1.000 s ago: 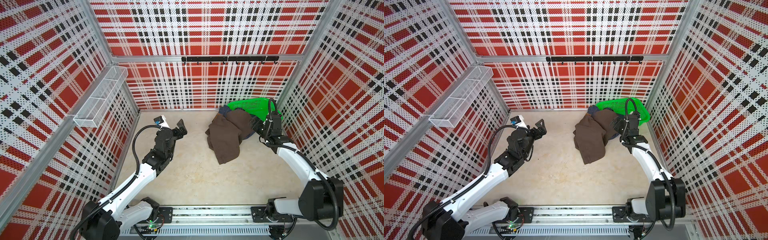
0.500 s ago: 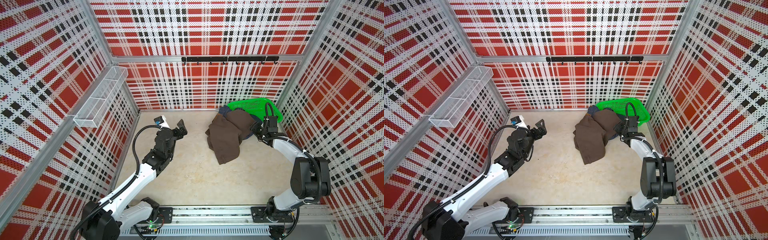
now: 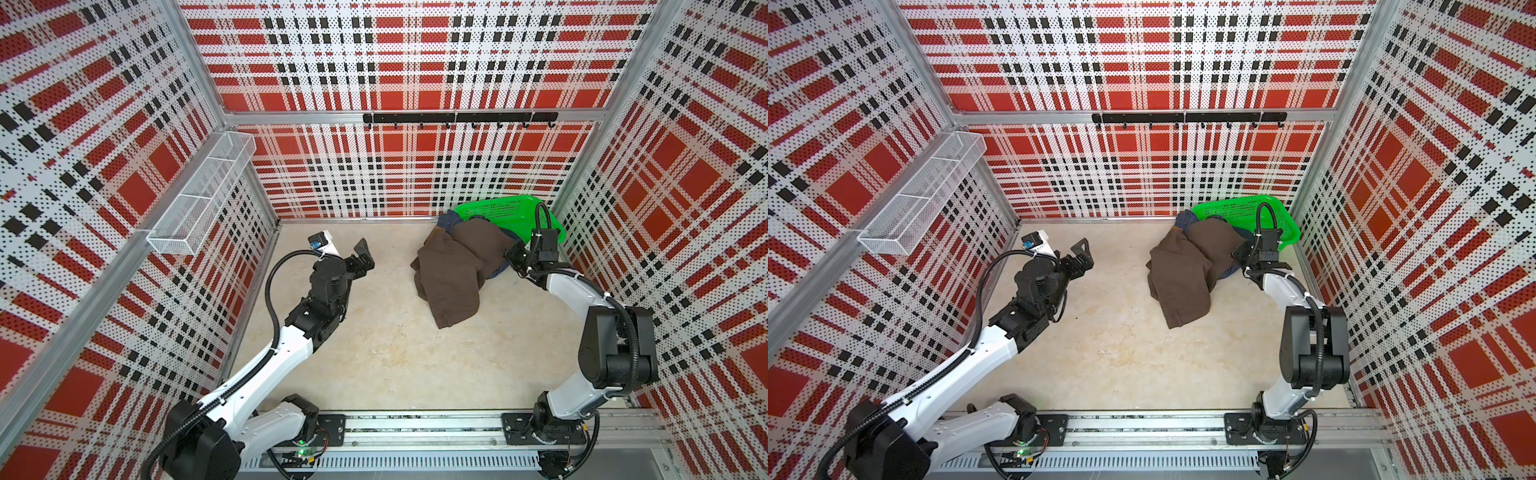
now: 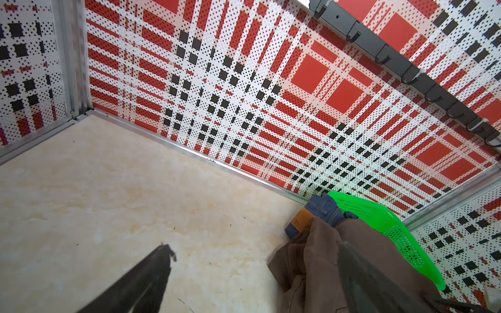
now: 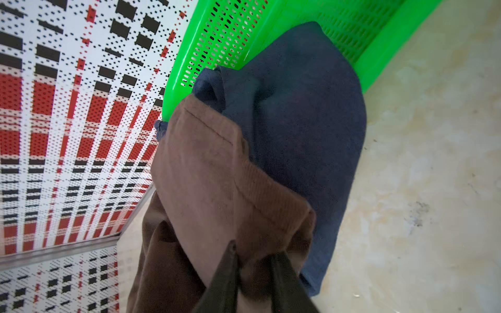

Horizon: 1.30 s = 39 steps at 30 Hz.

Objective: Fold and stack the trousers
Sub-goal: Move the trousers to the center of the table.

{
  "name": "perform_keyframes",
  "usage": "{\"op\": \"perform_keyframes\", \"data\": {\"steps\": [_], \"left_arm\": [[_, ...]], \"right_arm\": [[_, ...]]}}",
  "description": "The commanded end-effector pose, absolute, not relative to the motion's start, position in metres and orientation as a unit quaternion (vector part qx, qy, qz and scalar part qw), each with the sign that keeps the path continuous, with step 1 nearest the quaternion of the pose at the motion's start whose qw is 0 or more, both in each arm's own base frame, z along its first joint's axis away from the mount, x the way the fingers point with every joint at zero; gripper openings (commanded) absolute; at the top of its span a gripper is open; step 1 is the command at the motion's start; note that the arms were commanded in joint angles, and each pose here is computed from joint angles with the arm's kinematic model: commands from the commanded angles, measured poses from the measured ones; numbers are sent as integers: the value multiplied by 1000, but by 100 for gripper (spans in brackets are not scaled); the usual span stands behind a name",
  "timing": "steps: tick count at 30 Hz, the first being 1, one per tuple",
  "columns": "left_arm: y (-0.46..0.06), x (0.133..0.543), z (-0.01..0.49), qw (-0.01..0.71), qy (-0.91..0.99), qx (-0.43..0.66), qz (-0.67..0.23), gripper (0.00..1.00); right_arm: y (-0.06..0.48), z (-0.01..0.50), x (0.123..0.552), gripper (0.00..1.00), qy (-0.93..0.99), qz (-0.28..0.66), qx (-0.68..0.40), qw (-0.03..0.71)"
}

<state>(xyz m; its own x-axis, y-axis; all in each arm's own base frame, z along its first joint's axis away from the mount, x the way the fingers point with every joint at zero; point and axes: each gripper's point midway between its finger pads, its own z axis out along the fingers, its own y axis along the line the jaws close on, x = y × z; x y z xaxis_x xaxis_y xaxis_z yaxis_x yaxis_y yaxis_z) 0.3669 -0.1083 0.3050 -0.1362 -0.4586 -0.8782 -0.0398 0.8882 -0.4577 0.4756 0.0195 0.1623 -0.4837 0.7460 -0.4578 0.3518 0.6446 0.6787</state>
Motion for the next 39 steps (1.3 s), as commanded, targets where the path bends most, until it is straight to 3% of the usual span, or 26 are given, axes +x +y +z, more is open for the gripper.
{"op": "perform_keyframes", "data": {"steps": [1, 6, 10, 16, 20, 22, 25, 27, 28, 32, 39], "left_arm": [[-104, 368, 301, 634, 738, -168, -158, 98], [-102, 367, 303, 636, 736, -170, -158, 98], [-102, 367, 305, 637, 734, -170, -159, 98], [-99, 364, 312, 642, 730, -171, -159, 98], [-92, 358, 322, 650, 724, -172, -153, 98], [-88, 355, 327, 654, 720, -174, -150, 98], [-82, 351, 333, 660, 714, -179, -149, 98], [-81, 351, 333, 660, 715, -178, -149, 98], [-82, 351, 332, 658, 716, -177, -149, 98], [-85, 353, 329, 654, 720, -174, -153, 98], [-89, 358, 324, 649, 726, -170, -153, 98]], "right_arm": [[20, 180, 483, 12, 812, 272, 327, 399], [63, 223, 475, 0, 821, 295, 259, 413], [147, 247, 455, 0, 847, 316, 149, 400], [284, 243, 398, 0, 869, 363, -16, 336], [321, 243, 369, 0, 865, 385, -69, 313], [317, 246, 364, 4, 862, 387, -67, 319], [286, 239, 373, 46, 875, 342, -35, 341], [260, 227, 383, 66, 881, 322, 2, 347], [243, 221, 389, 71, 883, 308, 27, 354], [173, 198, 412, 78, 876, 278, 128, 374], [100, 158, 437, 75, 857, 276, 234, 368]]}}
